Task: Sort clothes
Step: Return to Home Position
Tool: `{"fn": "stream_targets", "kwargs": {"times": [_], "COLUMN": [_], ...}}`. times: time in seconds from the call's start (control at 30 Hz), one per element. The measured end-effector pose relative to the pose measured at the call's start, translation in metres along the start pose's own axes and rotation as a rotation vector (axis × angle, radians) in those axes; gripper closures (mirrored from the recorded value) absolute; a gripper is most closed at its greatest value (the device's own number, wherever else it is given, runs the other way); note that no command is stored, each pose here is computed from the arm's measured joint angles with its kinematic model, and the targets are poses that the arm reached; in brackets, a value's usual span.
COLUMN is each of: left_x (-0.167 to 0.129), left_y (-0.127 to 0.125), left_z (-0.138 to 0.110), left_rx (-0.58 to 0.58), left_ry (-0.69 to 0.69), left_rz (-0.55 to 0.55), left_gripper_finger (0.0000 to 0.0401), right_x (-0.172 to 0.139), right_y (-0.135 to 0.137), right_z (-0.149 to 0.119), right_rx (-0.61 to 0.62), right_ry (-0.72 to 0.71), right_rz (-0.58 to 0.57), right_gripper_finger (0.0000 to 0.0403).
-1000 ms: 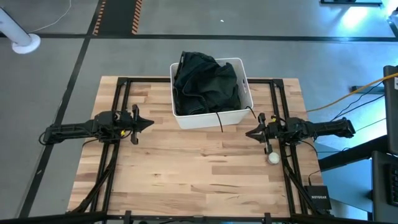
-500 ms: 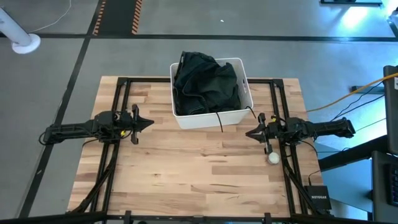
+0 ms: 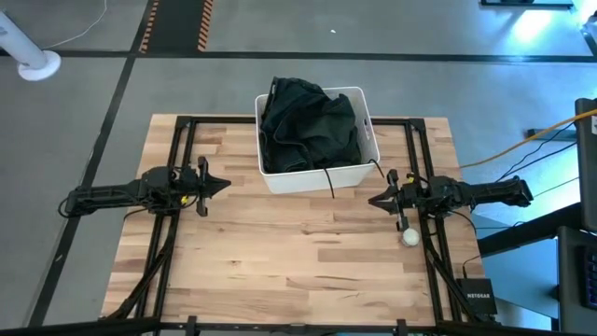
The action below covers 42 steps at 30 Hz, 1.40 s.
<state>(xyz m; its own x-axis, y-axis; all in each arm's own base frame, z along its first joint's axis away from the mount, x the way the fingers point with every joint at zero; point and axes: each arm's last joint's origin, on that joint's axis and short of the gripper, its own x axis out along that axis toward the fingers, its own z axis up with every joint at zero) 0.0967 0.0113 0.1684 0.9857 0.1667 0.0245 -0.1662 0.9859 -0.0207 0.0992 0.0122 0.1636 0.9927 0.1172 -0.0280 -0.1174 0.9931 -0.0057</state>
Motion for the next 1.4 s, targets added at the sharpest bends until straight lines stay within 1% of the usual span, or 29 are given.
{"fn": "stream_targets", "kwargs": {"times": [0.17,0.43,1.4], "left_x": [0.0,0.0,0.0], "left_y": [0.0,0.0,0.0], "left_z": [0.0,0.0,-0.0002], "left_rx": [0.0,0.0,0.0], "left_ry": [0.0,0.0,0.001], "left_rz": [0.0,0.0,0.0], "left_gripper_finger": [0.0394,0.04,0.0401], "right_x": [0.0,0.0,0.0], "right_y": [0.0,0.0,0.0], "right_z": [0.0,0.0,-0.0001], "right_rx": [0.0,0.0,0.0], "right_ry": [0.0,0.0,0.0], "right_rz": [0.0,0.0,0.0], "right_gripper_finger": [0.0354,0.0354,0.0354]}}
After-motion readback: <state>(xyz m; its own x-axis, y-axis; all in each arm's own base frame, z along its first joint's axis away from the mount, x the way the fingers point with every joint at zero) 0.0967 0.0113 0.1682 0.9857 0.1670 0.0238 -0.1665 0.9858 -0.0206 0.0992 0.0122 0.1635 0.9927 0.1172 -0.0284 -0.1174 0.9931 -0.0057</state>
